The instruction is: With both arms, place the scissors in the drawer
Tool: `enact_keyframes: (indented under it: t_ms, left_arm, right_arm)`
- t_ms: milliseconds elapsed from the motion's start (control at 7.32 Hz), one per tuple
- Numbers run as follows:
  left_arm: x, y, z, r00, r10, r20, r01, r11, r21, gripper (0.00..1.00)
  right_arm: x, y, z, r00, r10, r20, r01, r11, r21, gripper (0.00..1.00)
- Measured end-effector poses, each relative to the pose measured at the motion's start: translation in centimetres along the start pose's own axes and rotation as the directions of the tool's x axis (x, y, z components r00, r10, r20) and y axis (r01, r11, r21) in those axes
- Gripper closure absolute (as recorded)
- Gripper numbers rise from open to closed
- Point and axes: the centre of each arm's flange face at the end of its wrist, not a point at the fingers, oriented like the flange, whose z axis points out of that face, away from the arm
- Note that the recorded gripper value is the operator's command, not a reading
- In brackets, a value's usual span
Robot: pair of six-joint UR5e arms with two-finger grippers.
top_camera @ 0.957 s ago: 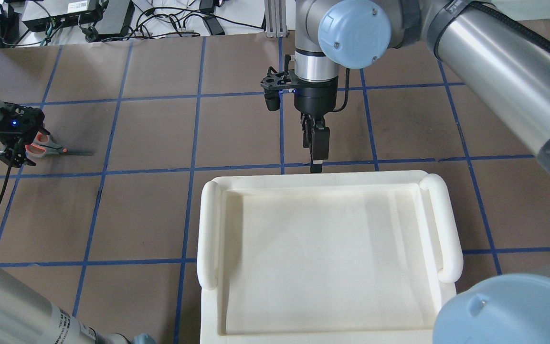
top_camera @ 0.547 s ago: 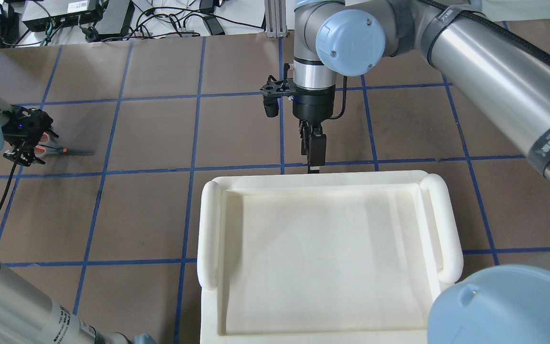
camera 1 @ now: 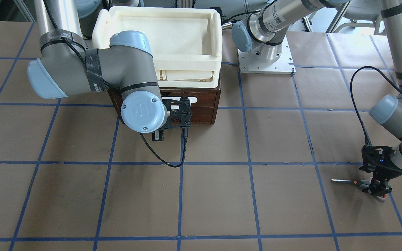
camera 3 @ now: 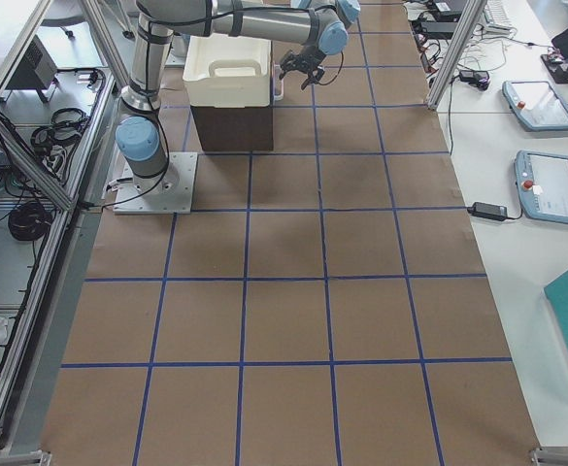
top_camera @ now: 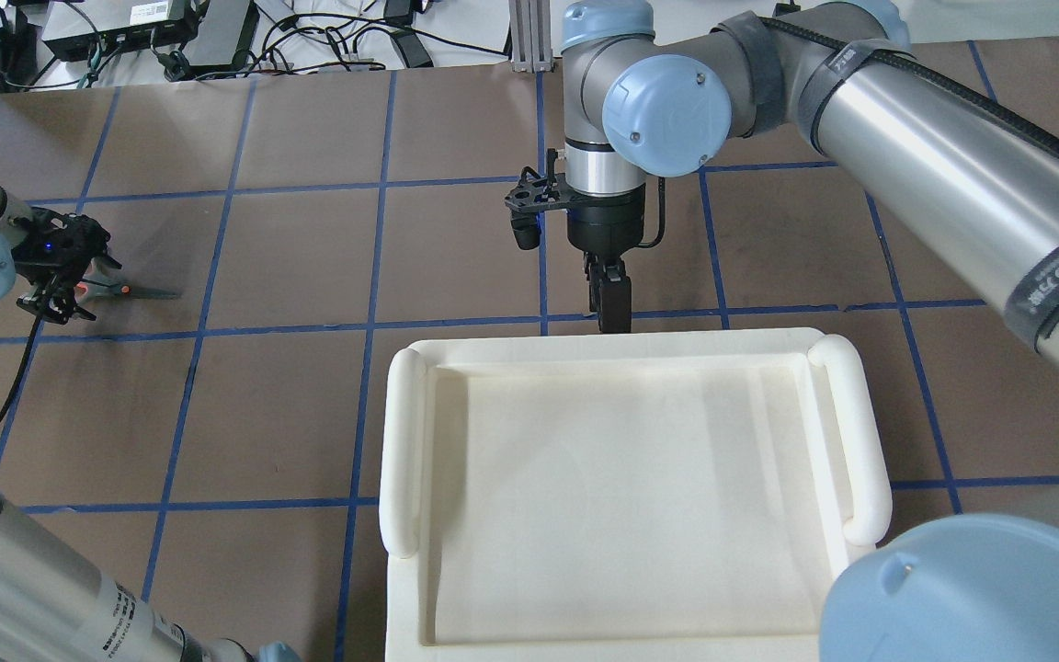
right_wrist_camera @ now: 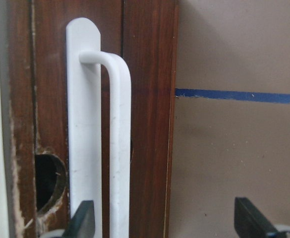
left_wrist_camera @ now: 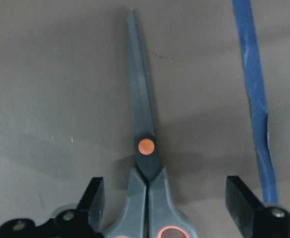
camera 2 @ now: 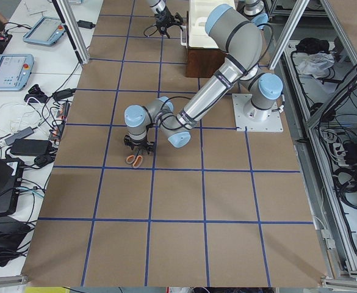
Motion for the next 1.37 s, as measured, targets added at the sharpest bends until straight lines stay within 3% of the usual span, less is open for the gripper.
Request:
enact_keyframes:
  t_ms: [137, 273, 410, 547, 820, 1367]
  left_arm:
    - [0.0, 0.0, 0.2, 1.000, 0.001, -0.001, -0.001, 1.000, 0.002, 0.24]
    - [0.0, 0.0, 0.4, 1.000, 0.003, -0.002, -0.003, 1.000, 0.005, 0.52]
    - [-0.1, 0.1, 0.5, 1.000, 0.004, -0.003, -0.004, 1.000, 0.006, 0.73]
    - [-0.1, 0.1, 0.5, 1.000, 0.004, -0.002, -0.004, 1.000, 0.005, 0.89]
    - [-0.1, 0.1, 0.1, 1.000, 0.011, 0.001, -0.011, 1.000, 0.000, 1.00]
    - [-0.5, -0.4, -2.5, 0.999, 0.020, 0.045, -0.020, 1.000, -0.008, 1.00]
  right_arm:
    - [0.1, 0.0, 0.0, 1.000, 0.005, -0.009, -0.005, 1.000, -0.005, 0.04]
    - [0.2, -0.1, 0.1, 1.000, 0.005, -0.015, -0.005, 1.000, -0.007, 0.07]
    - [0.2, -0.3, 0.2, 1.000, 0.004, -0.018, -0.004, 1.000, -0.007, 0.10]
    - [0.2, -0.4, 0.3, 1.000, 0.003, -0.018, -0.003, 1.000, -0.009, 0.11]
    - [-0.2, -1.2, 0.7, 1.000, -0.008, -0.015, 0.007, 1.000, -0.019, 0.12]
    - [-0.4, -1.6, 1.3, 1.000, -0.014, -0.007, 0.014, 1.000, -0.024, 0.23]
